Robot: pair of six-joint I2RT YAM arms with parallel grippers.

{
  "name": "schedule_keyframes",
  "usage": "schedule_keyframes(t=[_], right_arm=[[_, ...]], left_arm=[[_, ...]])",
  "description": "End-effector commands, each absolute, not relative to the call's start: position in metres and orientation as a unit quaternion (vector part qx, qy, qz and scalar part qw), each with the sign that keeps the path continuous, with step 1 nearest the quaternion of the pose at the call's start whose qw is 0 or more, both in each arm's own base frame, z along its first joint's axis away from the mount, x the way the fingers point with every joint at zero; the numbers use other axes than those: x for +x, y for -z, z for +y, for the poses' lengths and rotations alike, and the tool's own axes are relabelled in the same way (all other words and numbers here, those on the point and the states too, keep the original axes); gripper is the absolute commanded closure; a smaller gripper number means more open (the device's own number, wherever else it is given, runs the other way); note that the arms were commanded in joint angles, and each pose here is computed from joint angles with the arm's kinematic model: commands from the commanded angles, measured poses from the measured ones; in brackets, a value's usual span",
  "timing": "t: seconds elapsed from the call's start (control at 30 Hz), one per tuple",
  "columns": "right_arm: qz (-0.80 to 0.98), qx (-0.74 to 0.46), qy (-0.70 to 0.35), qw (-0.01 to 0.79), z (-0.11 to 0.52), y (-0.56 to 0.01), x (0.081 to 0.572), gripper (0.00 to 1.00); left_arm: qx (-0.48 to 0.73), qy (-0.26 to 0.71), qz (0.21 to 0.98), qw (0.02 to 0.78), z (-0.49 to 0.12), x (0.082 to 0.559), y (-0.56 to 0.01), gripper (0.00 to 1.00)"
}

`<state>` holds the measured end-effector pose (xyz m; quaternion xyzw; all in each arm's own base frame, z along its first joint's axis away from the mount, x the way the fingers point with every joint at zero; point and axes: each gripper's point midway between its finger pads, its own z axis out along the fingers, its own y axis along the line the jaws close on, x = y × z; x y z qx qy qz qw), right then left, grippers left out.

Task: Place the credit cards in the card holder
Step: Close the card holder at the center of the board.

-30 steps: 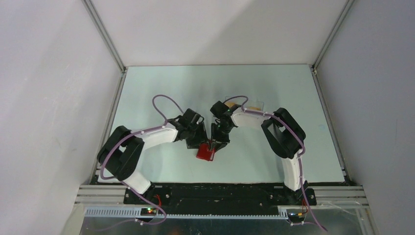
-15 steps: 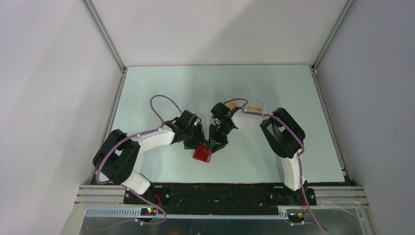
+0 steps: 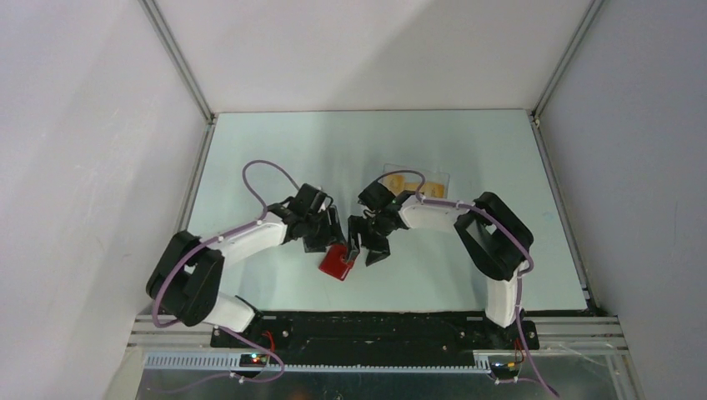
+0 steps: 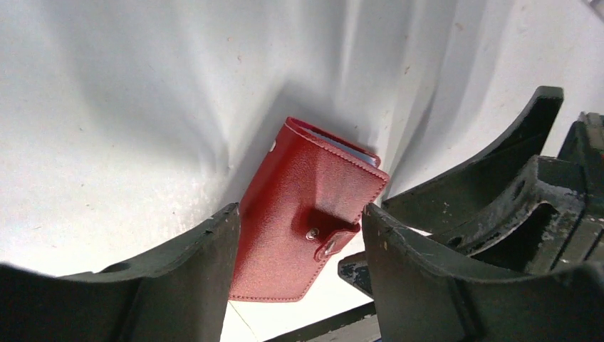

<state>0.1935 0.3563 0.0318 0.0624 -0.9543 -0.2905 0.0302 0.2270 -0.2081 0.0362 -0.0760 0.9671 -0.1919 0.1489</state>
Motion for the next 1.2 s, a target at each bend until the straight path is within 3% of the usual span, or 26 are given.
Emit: schedule_keyframes(t=[0.0,0.33,0.47,0.8,0.97,1.17], right_arm=[[-0.955,0.048,0.294,-0.004,0.344,-0.036,0.203,0.3],[-0.932,0.006,0.36,0.033,0.348,-0.028,0.197,0.29],[-0.919,-0.024,0.391,0.04,0.352,-0.023,0.196,0.26],[-0.917,-0.04,0.392,0.061,0.355,-0.005,0.189,0.46],[-0.915,-0.049,0.397,0.057,0.351,-0.005,0.198,0.48],[-0.917,-0.051,0.392,0.05,0.343,-0.003,0.206,0.5]], left_arm=[[-0.075,0.225,0.957,0.169,-0.208,0.237,-0.056,0.32],[-0.085,0.173,0.966,0.175,-0.177,0.232,-0.043,0.33],[-0.085,0.174,0.97,0.149,-0.177,0.224,-0.034,0.38],[-0.121,0.208,0.968,0.07,-0.191,0.197,-0.01,0.54],[-0.146,0.218,0.963,0.058,-0.195,0.186,-0.005,0.63],[-0.14,0.229,0.962,0.058,-0.207,0.181,-0.007,0.65]])
